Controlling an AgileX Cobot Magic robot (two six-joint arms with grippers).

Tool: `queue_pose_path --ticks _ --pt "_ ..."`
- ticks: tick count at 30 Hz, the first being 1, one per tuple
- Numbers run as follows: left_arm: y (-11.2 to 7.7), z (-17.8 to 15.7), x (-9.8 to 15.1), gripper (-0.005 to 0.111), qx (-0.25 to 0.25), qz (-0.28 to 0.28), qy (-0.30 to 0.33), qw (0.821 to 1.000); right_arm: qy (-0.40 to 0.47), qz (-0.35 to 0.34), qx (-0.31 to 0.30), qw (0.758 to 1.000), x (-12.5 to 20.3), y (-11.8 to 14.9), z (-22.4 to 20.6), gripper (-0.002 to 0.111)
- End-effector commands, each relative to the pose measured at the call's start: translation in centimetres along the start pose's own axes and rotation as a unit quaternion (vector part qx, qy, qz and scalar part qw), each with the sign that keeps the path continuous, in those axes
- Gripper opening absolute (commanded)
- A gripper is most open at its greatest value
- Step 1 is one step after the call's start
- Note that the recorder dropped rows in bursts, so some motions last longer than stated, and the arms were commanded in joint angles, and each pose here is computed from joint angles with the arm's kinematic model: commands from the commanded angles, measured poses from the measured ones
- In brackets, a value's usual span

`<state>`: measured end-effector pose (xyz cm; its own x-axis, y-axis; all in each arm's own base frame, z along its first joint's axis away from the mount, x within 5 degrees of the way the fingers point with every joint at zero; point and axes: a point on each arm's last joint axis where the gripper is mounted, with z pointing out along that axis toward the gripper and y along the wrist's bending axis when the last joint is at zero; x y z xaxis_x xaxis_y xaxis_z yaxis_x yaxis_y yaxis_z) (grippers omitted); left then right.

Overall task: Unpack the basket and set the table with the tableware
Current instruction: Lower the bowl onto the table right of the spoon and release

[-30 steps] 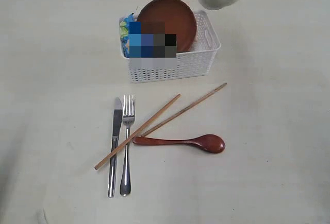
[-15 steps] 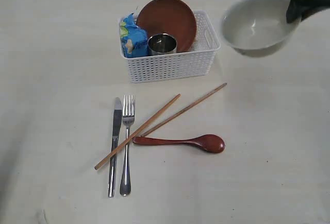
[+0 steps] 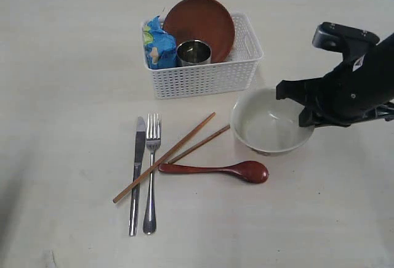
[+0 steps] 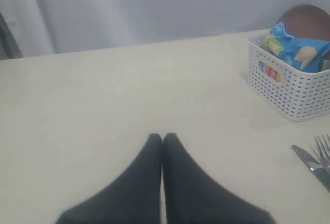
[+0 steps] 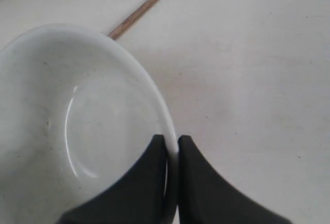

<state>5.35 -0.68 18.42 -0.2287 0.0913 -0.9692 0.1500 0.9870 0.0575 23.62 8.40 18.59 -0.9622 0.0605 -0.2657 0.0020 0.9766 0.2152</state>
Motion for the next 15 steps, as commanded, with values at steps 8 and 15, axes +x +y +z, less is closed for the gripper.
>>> queue_pose_path --ticks 8,15 --pt "0.0 0.0 0.0 0.0 -0.001 -0.002 -0.005 1.0 0.003 -0.018 0.014 1.0 0.0 -0.7 2.7 0.0" --pt "0.0 0.0 0.0 0.0 -0.001 -0.002 -0.005 1.0 0.024 -0.026 0.022 0.999 0.1 -1.0 4.0 0.0"
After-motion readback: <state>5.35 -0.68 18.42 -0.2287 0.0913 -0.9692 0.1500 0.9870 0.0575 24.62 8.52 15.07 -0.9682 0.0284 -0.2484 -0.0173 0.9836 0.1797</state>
